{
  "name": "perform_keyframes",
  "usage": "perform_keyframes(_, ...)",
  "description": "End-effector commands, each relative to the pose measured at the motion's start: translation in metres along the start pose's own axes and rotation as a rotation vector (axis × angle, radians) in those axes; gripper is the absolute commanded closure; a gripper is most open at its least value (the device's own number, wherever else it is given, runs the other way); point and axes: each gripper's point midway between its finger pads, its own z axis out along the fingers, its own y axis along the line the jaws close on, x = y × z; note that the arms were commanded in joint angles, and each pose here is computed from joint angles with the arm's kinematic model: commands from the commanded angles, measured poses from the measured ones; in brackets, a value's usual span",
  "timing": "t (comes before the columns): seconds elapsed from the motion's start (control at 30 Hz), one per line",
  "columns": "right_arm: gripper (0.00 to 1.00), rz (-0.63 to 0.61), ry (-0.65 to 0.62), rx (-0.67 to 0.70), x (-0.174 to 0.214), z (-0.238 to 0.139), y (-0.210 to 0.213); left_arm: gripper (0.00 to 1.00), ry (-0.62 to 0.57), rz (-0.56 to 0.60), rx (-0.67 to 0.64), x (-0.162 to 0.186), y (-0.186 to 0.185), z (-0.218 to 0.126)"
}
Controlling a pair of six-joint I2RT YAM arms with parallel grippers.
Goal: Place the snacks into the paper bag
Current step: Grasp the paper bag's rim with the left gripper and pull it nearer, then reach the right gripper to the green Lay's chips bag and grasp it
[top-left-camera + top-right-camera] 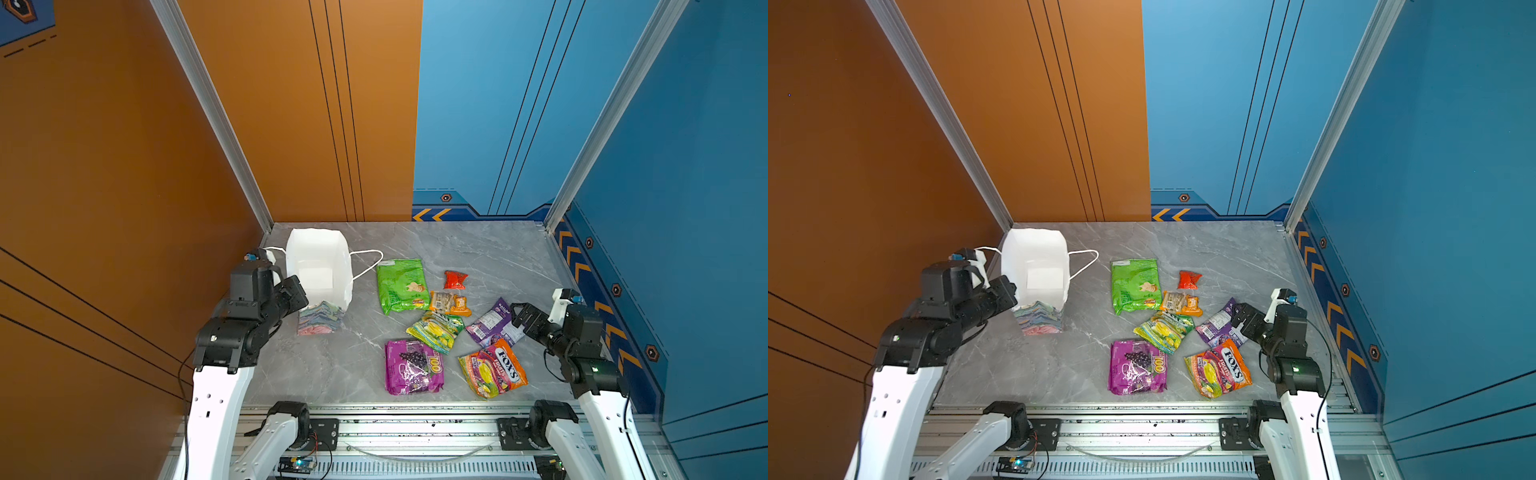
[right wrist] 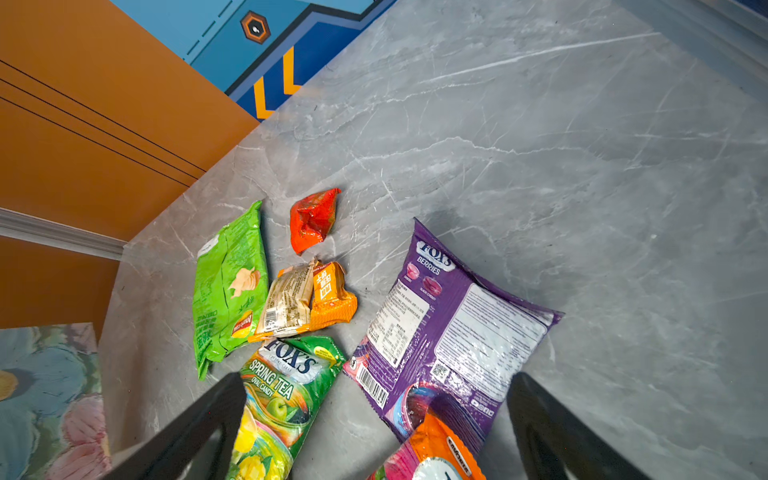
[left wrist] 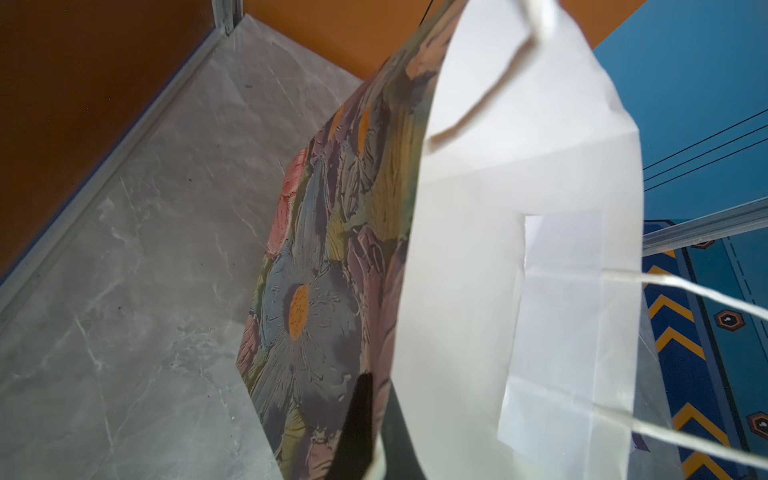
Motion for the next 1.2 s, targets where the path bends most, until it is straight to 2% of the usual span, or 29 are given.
perform_keyframes(0.0, 0.0, -0.012, 0.049, 0.037, 0.006, 0.002, 0.002, 1.0, -0.039, 0.053, -0.058, 0.002, 0.015, 0.002)
perform_keyframes(0.2, 0.0, 0.0, 0.123, 0.008, 0.029, 0.024, 0.036, 1.0, -0.078, 0.046, -0.047, 0.015, 0.024, 0.009)
perform_keyframes(0.47, 0.01, -0.116, 0.167, -0.011, 0.051, 0.063, 0.116, 1.0, -0.112, 0.028, -0.058, 0.021, 0.036, 0.004)
perform_keyframes(0.67, 0.07, -0.182, 0.24, 0.007, 0.071, 0.101, 0.174, 1.0, -0.115, 0.002, -0.058, 0.022, 0.04, 0.003)
perform_keyframes(0.83, 0.15, -0.201, 0.234, 0.046, 0.094, 0.122, 0.219, 1.0, -0.108, -0.004, -0.061, 0.024, 0.042, 0.005)
perform_keyframes(0.9, 0.17, -0.173, 0.226, 0.065, 0.103, 0.131, 0.229, 1.0, -0.105, 0.001, -0.054, 0.024, 0.04, 0.005)
perform_keyframes(1.0, 0.21, -0.068, 0.223, 0.076, 0.119, 0.144, 0.24, 1.0, -0.109, 0.015, -0.06, 0.025, 0.039, 0.002)
perform_keyframes(1.17, 0.21, 0.116, 0.187, 0.103, 0.138, 0.162, 0.243, 1.0, -0.105, 0.04, -0.079, 0.028, 0.039, 0.002)
